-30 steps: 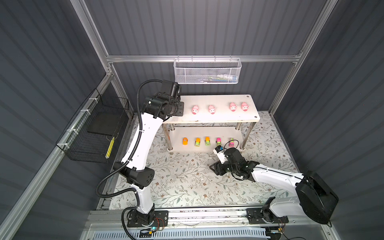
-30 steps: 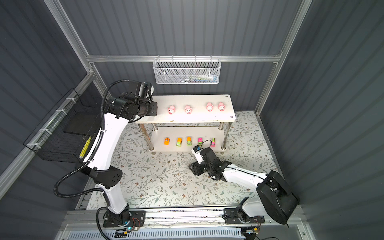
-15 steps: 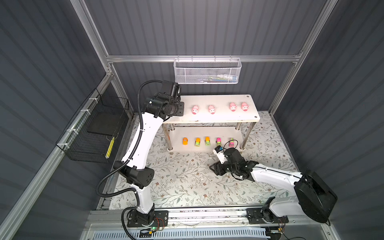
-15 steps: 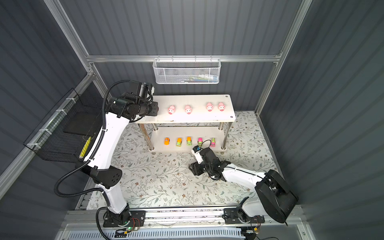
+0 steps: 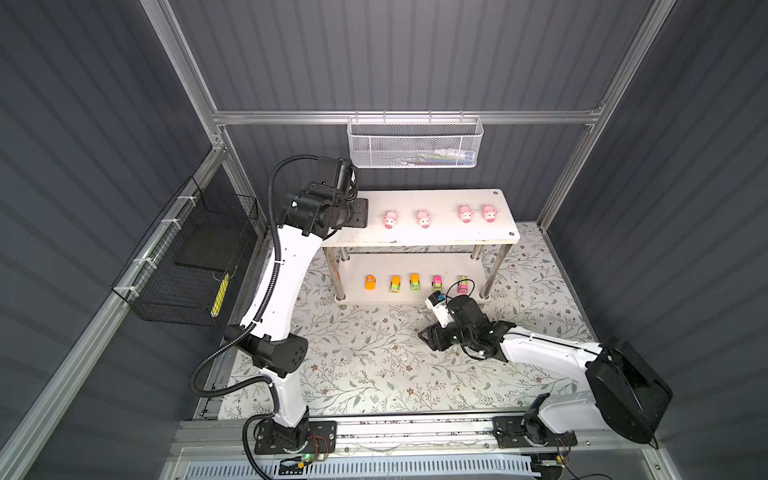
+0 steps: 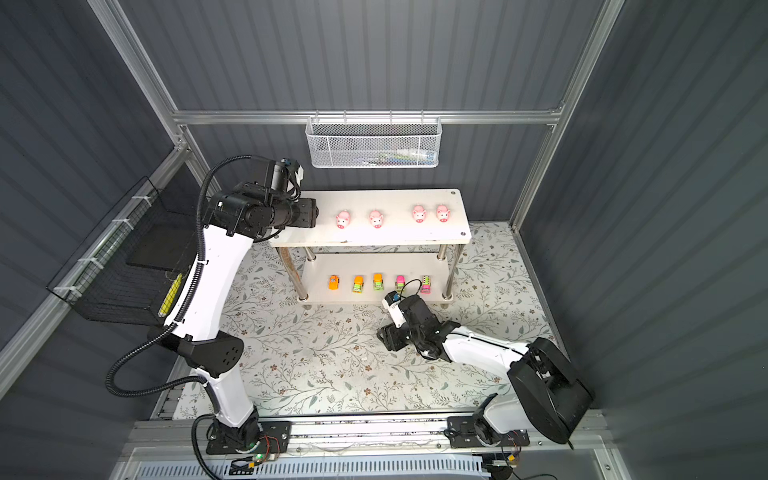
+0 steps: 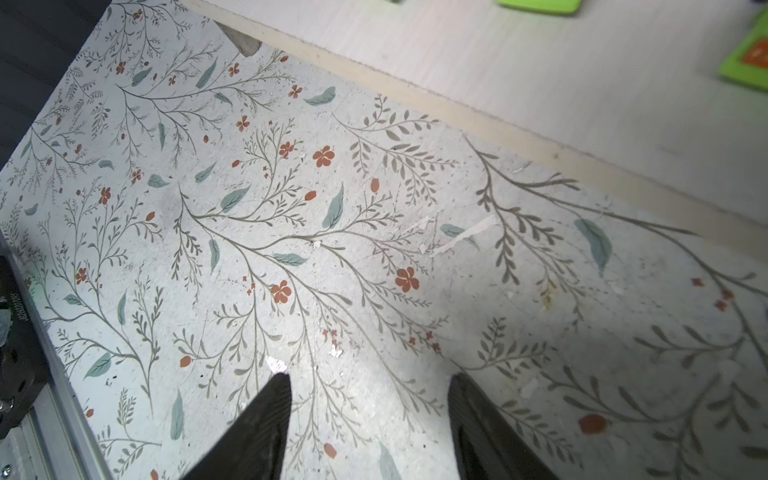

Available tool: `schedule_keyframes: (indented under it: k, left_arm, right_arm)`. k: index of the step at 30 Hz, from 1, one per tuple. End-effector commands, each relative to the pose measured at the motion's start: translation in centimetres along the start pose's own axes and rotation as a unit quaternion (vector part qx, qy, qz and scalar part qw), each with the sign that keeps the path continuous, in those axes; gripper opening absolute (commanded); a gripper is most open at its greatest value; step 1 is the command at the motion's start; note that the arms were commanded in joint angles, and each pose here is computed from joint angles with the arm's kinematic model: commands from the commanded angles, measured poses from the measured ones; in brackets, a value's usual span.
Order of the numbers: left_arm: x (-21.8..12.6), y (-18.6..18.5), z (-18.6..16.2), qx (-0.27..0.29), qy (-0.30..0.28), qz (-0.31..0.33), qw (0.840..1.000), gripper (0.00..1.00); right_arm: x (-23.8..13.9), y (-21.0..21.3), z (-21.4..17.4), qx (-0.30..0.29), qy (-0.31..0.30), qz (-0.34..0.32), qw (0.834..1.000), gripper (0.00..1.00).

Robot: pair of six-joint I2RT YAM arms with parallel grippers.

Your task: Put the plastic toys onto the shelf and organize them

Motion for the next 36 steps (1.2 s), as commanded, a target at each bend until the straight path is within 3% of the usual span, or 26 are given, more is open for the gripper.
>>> schedule_keyframes:
  k: [1,9,16,21,26,33,36]
  left_arm:
    - [-3.9,0.2,1.9,-0.004,-0.05,-0.017,0.999,0.69]
    - [-9.2,1.2,2.7,-0.026,-0.134,-0.033,0.99,0.73]
    - [-12.1,6.0,-1.8,-0.053,-0.201,0.034,0.978,0.78]
    - [-9.1,9.8,-8.3,-0.087,-0.192,0.101,0.972,0.81]
    - [-6.1,12.4,-13.4,-0.121,-0.207,0.136,0.961,0.81]
    - [-1.3,16.0,-16.9,-0.172,-0.217,0.166,0.946,0.81]
    - [0.5,17.9,-17.6,-0.184,-0.218,0.188,0.94,0.81]
  right_arm:
    - [-0.5,-0.1,1.5,0.002,-0.019,-0.005,1.0,0.62]
    - [-3.0,-0.8,2.2,0.013,-0.057,-0.04,0.998,0.62]
    - [-8.3,-3.5,1.6,0.061,-0.123,-0.139,0.981,0.62]
    - [-12.1,-7.5,-0.3,0.175,-0.192,-0.19,0.947,0.62]
    - [-15.4,-11.3,-1.4,0.222,-0.227,-0.258,0.912,0.62]
    - [-17.9,-16.7,-2.6,0.3,-0.27,-0.312,0.86,0.62]
    - [-18.5,-18.2,-2.7,0.312,-0.279,-0.327,0.847,0.62]
Point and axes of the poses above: each gripper's point midway between its finger pads, its own x axis out along the fingers, its own y axis along the line the jaws close on, z = x × y, the point moved 2 cm from there along -x, back along the fingers, and after that the axes turned 10 degrees about -x, right-handed, at the moved point
